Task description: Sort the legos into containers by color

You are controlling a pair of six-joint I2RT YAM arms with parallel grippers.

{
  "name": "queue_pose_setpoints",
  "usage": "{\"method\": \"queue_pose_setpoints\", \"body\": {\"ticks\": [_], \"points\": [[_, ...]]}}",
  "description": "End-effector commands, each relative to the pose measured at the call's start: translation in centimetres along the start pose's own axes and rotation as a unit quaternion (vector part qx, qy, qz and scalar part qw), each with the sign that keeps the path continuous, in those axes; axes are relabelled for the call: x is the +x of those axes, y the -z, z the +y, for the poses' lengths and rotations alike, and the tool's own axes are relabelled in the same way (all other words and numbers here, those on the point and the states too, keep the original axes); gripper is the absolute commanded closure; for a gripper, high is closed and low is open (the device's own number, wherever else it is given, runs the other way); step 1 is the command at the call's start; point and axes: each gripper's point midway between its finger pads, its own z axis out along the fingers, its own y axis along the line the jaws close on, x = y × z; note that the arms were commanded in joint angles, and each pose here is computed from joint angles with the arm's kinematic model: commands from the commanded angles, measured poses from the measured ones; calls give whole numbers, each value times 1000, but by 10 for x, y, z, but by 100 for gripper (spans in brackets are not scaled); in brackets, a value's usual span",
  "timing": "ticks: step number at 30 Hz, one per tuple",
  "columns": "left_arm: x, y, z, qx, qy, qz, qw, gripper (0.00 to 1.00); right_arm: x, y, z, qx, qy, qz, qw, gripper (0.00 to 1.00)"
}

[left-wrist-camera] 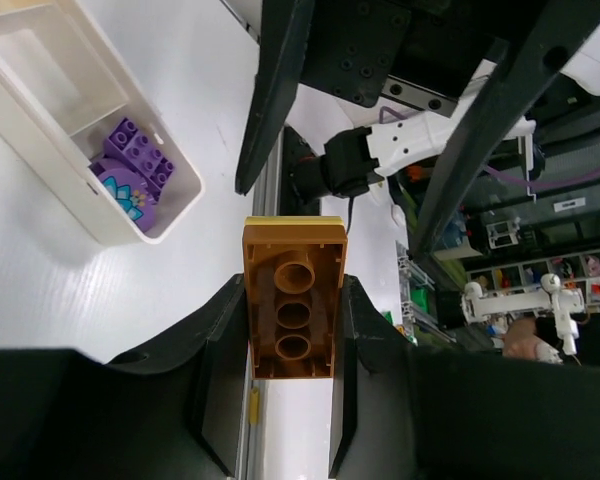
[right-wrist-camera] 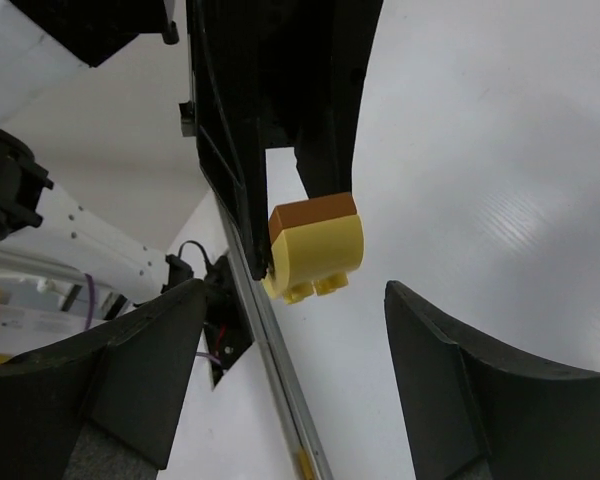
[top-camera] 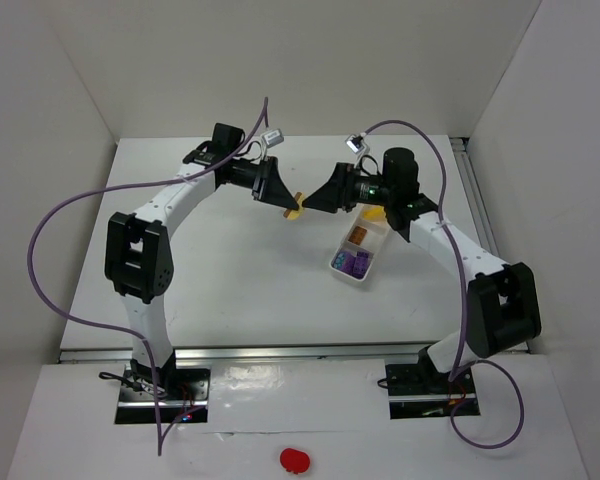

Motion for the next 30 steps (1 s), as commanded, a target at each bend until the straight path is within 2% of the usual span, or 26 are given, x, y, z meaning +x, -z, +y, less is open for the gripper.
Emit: {"method": "queue_pose_setpoints", "body": {"ticks": [1, 9, 15, 20, 21, 22, 23, 24, 26, 28, 29, 30], "points": [[-2, 3, -23, 48, -49, 2, 998, 100, -13, -1, 12, -44, 14, -19, 999, 22], [-4, 5, -34, 57, -68, 1, 996, 100, -4, -7, 4, -60, -17, -5, 998, 32], [-4, 5, -34, 57, -68, 1, 996, 100, 2, -7, 12, -100, -28, 3, 995, 48], [-6, 5, -31, 48, -68, -2, 997, 100, 8, -5, 13, -106, -34, 14, 994, 75], [-6, 5, -30, 44, -63, -2, 997, 100, 6, -5, 12, -97, -38, 8, 995, 85], [-7, 4, -27, 33, -56, -4, 998, 96, 7, -5, 7, -80, -38, 4, 996, 87], [-9, 5, -28, 33, -60, -5, 998, 86, 10, -5, 5, -75, -40, 9, 996, 88], [-9, 5, -28, 33, -61, -5, 998, 67, 6, -5, 4, -65, -36, 0, 997, 89], [-9, 5, -29, 33, -56, -5, 998, 50, 8, -3, 2, -55, -32, 1, 998, 90], [-9, 5, -29, 33, -56, -5, 998, 45, 3, -2, 5, -53, -24, -5, 998, 90], [-9, 5, -29, 33, -56, -5, 998, 45, 3, -2, 5, -53, -24, -5, 998, 90], [-8, 4, -25, 33, -51, -4, 998, 50, 1, -1, 2, -50, -24, -8, 998, 90]]}}
